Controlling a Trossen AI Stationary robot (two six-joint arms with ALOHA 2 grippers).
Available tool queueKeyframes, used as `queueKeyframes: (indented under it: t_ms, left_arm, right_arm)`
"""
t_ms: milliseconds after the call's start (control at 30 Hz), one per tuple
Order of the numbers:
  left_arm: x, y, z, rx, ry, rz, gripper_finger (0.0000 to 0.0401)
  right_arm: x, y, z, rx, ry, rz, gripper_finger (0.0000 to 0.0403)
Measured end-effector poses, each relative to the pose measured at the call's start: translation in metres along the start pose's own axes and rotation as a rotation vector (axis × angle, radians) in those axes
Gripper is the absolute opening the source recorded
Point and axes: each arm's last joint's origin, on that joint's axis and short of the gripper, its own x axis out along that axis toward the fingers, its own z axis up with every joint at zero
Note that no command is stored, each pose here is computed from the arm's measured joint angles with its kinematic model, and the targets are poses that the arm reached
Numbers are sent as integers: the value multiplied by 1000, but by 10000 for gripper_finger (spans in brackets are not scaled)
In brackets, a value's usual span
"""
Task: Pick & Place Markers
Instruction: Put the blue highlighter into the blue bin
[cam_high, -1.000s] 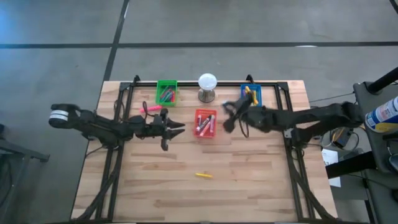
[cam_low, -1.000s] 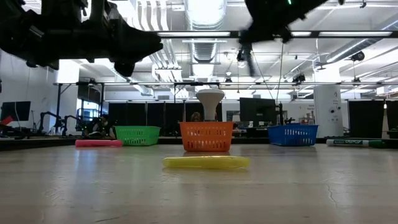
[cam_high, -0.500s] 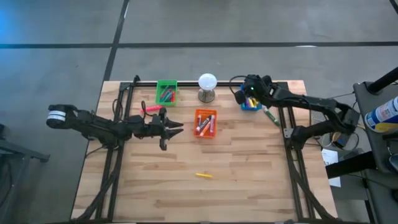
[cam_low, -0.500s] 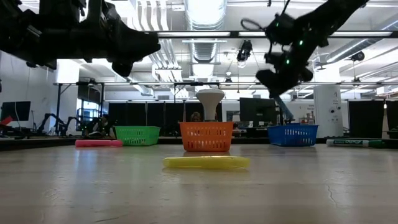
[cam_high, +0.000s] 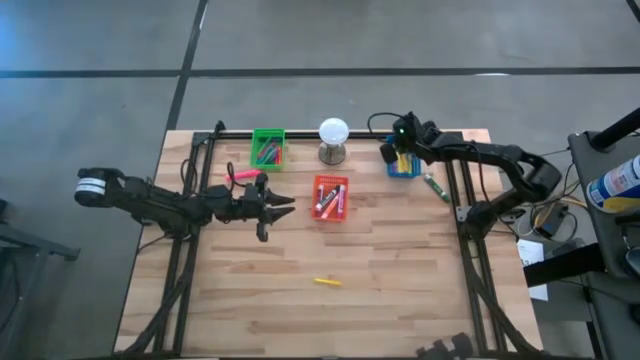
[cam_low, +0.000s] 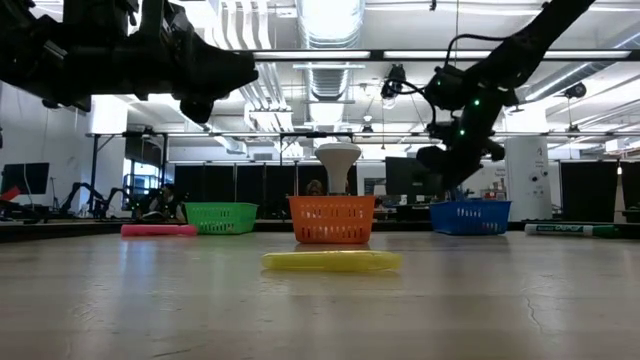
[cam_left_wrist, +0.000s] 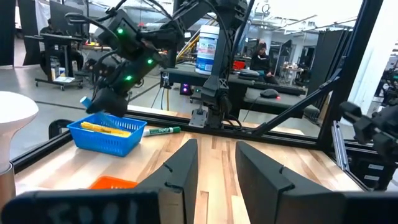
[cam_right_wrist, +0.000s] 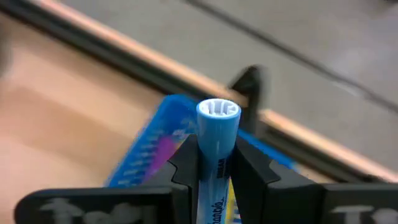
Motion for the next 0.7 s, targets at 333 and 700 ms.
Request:
queueKeyframes:
  t_ms: [333, 700]
  left_arm:
    - [0, 0, 0, -1, 0, 0, 103]
    - [0, 0, 0, -10, 0, 0, 103]
  right_arm:
    - [-6, 0, 9, 76, 108, 114, 61]
    - [-8, -2, 13, 207, 210, 70, 99]
